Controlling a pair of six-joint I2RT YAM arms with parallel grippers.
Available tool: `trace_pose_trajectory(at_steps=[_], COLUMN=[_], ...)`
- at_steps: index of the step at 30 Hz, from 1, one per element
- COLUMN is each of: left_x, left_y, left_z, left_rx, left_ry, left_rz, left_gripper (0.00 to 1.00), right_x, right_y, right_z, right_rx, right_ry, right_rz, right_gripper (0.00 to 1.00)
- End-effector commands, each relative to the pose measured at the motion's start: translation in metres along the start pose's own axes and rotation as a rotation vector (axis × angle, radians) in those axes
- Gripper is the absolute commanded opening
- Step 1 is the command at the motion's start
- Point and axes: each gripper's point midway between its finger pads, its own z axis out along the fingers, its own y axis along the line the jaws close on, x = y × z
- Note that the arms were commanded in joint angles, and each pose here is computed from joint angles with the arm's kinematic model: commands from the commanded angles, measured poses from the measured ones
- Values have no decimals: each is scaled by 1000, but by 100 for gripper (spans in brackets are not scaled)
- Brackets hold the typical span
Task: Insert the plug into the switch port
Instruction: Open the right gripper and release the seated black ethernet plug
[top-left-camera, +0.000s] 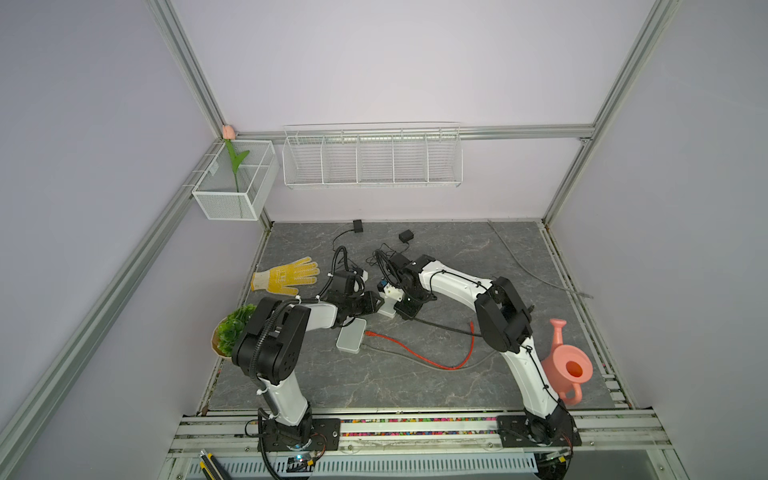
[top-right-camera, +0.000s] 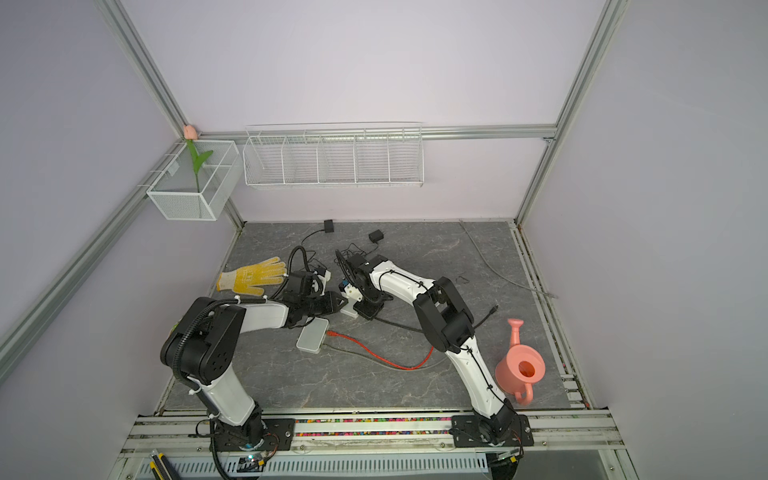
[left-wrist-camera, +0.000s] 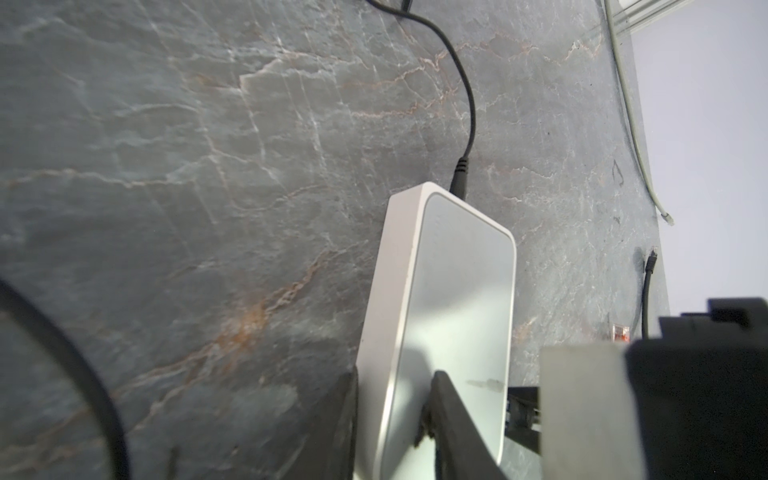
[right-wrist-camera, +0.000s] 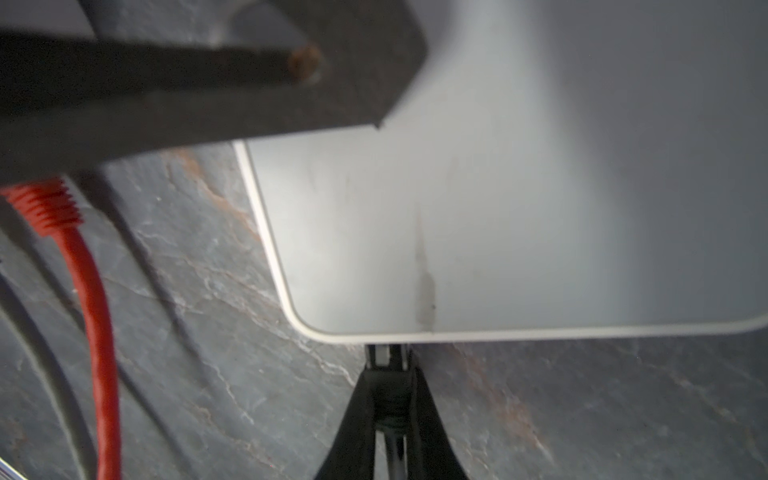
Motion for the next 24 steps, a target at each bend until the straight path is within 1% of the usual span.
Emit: trace_pose_trajectory(at_steps=[1,7,18,24], left_x=[77,89,95,102], left_y=[-31,-33,-40,-41], left_z=[7,9,7,9], left_rx=[126,138,180,197], left_ry=[265,299,299,316], left_rz=[-42,-35,-40,-50], left_gripper=[29,28,28,28], right_x=[-113,-127,-145,-157], right_y=[4,8,9,7], right_z=[-13,-17,-16,-26], right_rx=[-3,-16,-15,3], right_ry=[-431,-470,-536,-633], right_rz=[-98,-130,-146,-132], right_gripper=[7,7,7,7])
